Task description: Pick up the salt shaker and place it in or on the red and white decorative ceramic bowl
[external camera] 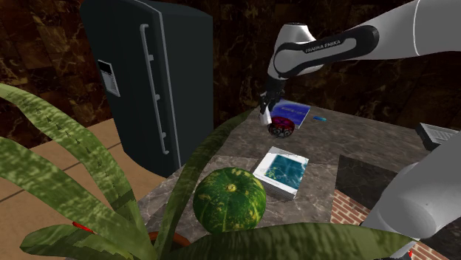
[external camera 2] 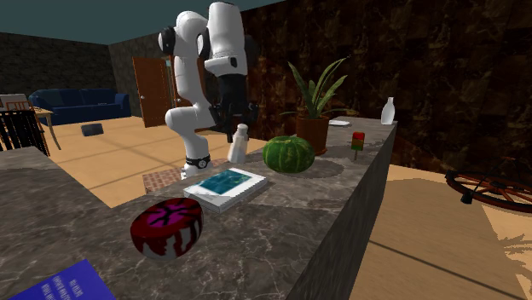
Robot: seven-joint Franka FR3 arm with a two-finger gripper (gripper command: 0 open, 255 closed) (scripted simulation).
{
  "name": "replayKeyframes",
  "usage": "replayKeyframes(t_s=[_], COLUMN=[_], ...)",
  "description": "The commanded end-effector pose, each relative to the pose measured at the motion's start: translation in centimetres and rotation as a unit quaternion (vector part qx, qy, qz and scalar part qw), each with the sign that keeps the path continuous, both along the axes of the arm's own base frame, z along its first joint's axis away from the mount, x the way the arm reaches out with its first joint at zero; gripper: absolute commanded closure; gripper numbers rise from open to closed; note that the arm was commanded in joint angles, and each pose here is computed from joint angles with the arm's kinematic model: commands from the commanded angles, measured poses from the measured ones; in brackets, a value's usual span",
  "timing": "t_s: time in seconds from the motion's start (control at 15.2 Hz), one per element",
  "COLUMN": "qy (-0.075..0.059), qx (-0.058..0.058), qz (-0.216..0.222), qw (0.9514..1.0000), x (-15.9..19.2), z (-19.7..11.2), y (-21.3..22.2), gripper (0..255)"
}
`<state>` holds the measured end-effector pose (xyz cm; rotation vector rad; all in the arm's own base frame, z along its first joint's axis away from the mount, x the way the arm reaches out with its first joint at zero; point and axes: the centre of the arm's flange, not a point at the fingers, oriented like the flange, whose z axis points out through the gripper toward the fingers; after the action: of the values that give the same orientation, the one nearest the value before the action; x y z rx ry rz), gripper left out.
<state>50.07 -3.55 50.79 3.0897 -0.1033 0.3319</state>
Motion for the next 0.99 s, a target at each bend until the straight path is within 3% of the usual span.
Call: replayKeyframes(t_s=[0.0,0.92], qy=[0.000,0.000], qx=[0.000,0.000], qz=[0.001,0.001], qw=[1.0000,1.0000], x=[0.3,3.2], z=[0.5,1.4], y=[-2.4,-20.2], gripper=[255,255])
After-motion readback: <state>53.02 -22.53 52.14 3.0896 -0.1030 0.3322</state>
